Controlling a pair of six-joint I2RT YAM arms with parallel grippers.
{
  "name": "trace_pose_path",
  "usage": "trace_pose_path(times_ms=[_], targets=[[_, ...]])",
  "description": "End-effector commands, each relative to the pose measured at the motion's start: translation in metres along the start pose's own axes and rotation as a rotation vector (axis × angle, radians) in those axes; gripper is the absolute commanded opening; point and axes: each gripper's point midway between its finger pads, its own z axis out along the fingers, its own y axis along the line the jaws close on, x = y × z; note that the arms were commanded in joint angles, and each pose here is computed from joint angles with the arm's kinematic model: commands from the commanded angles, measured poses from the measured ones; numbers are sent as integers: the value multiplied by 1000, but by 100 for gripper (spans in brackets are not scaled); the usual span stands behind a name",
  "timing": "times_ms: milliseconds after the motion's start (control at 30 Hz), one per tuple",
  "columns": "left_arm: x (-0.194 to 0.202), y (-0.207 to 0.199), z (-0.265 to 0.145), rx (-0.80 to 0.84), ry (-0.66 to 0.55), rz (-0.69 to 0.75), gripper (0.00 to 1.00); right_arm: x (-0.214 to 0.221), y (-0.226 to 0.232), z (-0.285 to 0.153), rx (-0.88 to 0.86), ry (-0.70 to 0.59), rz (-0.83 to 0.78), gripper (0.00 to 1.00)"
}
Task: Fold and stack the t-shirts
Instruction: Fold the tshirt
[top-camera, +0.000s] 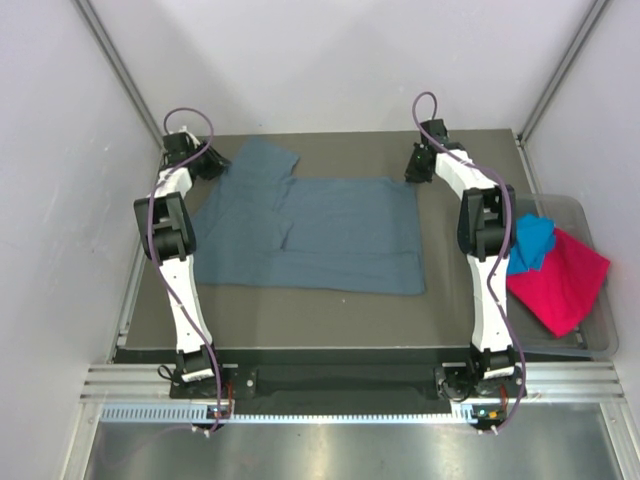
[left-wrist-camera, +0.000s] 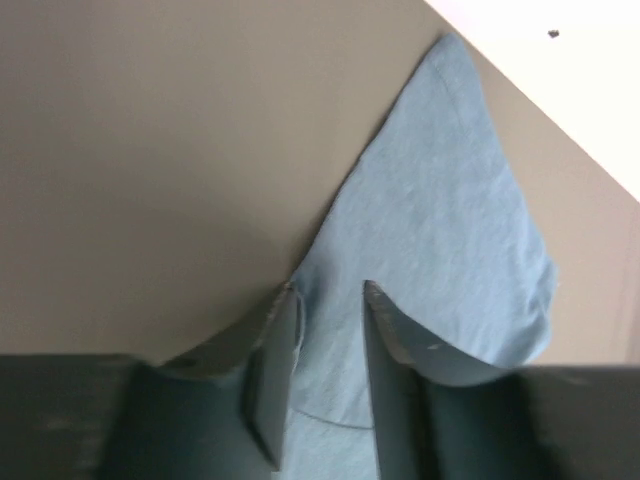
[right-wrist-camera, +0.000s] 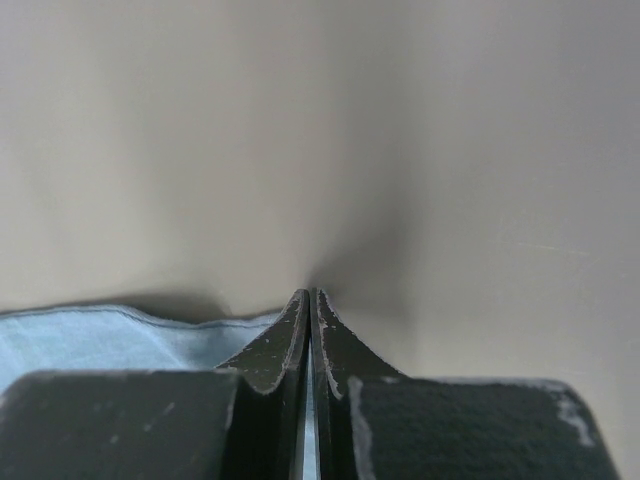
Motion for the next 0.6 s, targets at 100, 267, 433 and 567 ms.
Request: trace_pose_path(times_ms=[100, 267, 433, 567], targets=[[3, -4, 12, 50, 10, -9, 23, -38, 6, -22, -40, -90, 19, 0], [1, -10, 9, 71, 9, -7, 0, -48, 7, -31, -57, -109, 25, 0], [-17, -26, -3, 77, -30, 4, 0, -60, 16, -47, -83, -139, 30, 0], [-40, -48, -23, 89, -81, 31, 0, -72, 18, -60, -86, -160, 30, 0]])
